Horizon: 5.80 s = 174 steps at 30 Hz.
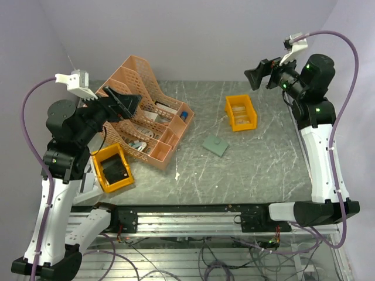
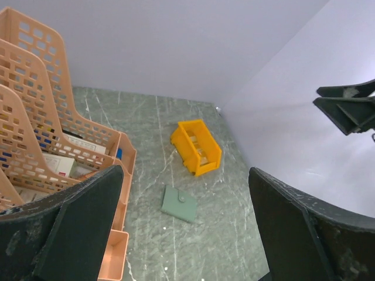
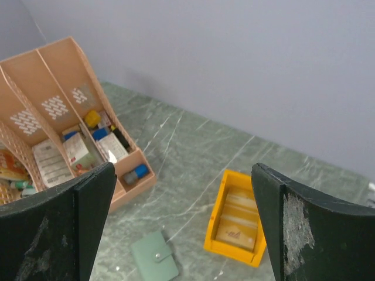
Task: Put the credit cards into the card holder
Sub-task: Open the card holder at the center of the board.
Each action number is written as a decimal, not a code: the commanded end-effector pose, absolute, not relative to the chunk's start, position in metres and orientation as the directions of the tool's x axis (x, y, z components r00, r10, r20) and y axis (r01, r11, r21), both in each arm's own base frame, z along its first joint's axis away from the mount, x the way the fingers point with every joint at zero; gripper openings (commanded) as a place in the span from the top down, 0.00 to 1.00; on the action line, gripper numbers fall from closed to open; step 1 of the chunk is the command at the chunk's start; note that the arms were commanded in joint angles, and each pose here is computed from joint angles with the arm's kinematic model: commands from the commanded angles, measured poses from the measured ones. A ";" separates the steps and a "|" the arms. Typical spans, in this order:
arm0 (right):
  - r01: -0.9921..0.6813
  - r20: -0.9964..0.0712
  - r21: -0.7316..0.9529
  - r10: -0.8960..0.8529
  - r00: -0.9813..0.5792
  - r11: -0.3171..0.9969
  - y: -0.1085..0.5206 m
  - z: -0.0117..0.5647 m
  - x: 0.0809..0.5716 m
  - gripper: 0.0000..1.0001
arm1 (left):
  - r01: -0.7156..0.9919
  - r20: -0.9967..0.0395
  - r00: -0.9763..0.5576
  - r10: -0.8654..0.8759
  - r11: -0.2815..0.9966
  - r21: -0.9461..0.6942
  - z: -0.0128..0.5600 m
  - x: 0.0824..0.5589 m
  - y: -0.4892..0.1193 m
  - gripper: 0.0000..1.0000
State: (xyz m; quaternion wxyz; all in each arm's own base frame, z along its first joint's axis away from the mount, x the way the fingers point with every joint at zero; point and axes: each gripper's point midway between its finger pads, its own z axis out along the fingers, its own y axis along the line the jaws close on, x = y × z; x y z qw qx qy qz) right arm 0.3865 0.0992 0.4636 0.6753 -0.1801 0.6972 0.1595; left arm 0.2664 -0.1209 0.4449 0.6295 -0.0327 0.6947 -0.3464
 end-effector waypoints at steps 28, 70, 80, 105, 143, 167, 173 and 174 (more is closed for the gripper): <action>-0.707 -0.707 0.095 -0.453 -0.544 0.701 0.106 0.121 0.411 0.12 | 0.464 -0.676 -0.592 -0.438 0.501 -0.731 0.248 0.241 -0.261 0.01; -0.882 -0.509 -0.121 -0.791 -0.340 0.456 0.181 0.024 0.368 0.62 | 0.380 -0.619 -0.644 -0.450 0.514 -0.769 0.216 0.232 -0.253 0.05; -0.876 -0.506 -0.117 -0.788 -0.352 0.467 0.176 0.019 0.357 1.00 | 0.387 -0.596 -0.684 -0.420 0.485 -0.785 0.200 0.229 -0.275 0.08; -0.935 -0.798 0.265 -0.490 -0.350 0.237 0.224 0.108 0.253 1.00 | 0.225 -0.570 -0.753 -0.329 0.685 -0.693 0.106 0.250 -0.357 0.49; -0.934 -0.808 0.205 -0.488 -0.330 0.292 0.192 0.129 0.258 1.00 | 0.224 -0.560 -0.818 -0.135 0.821 -0.525 0.061 0.222 -0.332 0.93; -0.751 -0.527 -0.083 -0.668 -0.525 0.655 0.072 0.063 0.282 0.94 | 0.386 -0.603 -0.793 -0.084 0.698 -0.604 0.090 0.197 -0.388 0.93; -0.744 -0.604 -0.078 -0.625 -0.494 0.664 0.080 0.097 0.287 0.46 | 0.412 -0.600 -0.797 -0.067 0.666 -0.621 0.093 0.196 -0.406 0.93; -0.750 -0.632 -0.079 -0.615 -0.471 0.657 0.084 0.109 0.288 0.41 | 0.409 -0.596 -0.801 -0.062 0.671 -0.619 0.090 0.196 -0.407 0.93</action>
